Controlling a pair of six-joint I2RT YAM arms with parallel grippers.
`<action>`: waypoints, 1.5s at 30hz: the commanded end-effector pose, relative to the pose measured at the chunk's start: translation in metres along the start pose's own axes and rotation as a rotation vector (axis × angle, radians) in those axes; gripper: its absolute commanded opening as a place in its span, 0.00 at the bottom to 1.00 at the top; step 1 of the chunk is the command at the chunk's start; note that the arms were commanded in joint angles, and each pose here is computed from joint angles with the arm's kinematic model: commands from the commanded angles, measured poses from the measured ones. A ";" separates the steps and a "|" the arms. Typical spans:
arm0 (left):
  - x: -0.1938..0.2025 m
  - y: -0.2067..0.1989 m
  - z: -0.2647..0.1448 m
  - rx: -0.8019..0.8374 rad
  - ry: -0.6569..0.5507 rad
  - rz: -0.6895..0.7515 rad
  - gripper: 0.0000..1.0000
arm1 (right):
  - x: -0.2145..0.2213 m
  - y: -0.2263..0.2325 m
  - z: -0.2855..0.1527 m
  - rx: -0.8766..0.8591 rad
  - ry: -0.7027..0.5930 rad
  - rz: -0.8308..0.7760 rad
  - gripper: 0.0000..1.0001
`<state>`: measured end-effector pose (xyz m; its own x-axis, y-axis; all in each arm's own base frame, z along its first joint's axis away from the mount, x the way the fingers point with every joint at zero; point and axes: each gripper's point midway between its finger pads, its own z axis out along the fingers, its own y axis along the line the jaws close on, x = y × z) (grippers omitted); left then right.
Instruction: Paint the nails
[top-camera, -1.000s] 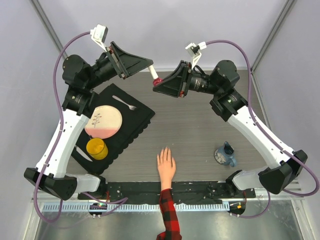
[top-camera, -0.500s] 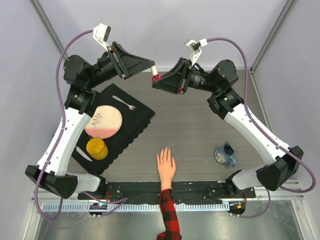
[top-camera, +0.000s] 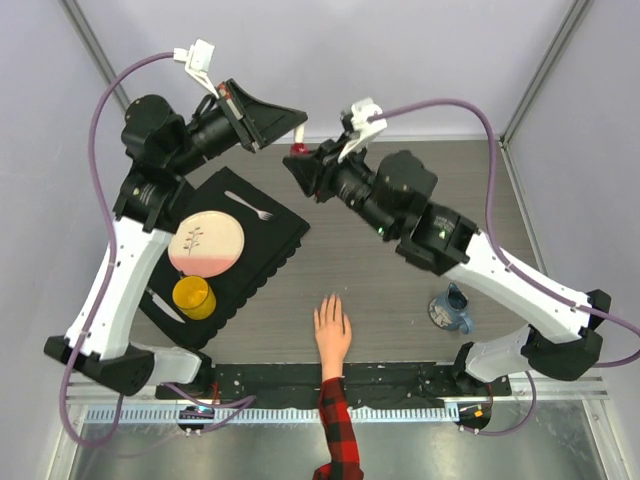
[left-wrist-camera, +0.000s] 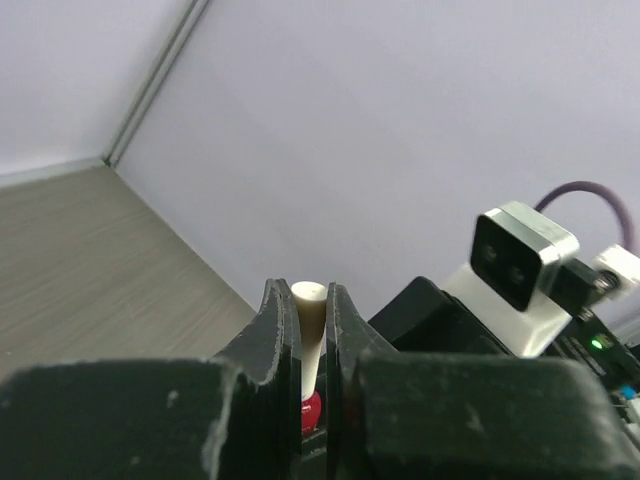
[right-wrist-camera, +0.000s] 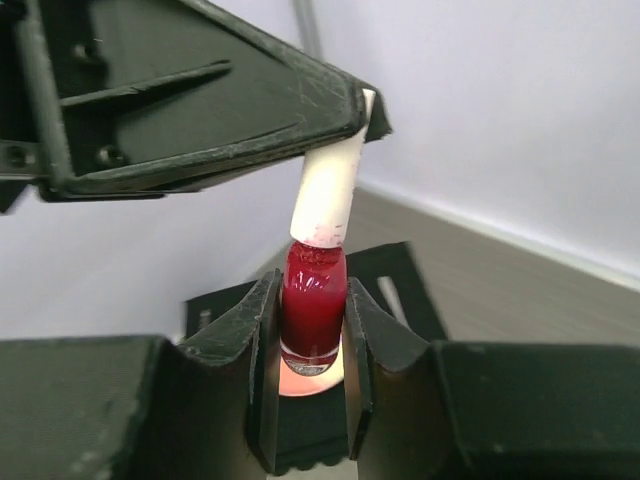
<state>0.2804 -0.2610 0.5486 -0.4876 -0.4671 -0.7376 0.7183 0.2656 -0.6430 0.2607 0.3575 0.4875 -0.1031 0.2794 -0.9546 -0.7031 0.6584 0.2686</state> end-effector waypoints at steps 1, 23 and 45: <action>0.012 -0.010 -0.012 -0.089 -0.005 0.063 0.00 | -0.014 -0.044 -0.024 0.377 -0.017 -0.354 0.01; 0.011 -0.028 -0.018 0.035 0.094 0.058 0.66 | -0.010 0.003 -0.044 -0.568 0.153 0.131 0.01; 0.026 -0.017 -0.023 0.059 0.300 -0.090 0.55 | -0.009 -0.019 -0.051 -0.661 0.274 0.187 0.01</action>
<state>0.2588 -0.2616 0.5294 -0.6882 -0.2497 -0.6812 0.6523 0.1981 -0.7316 0.2484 0.3101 0.4636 -0.4219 0.0961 -0.9015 -0.9005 0.0713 0.4290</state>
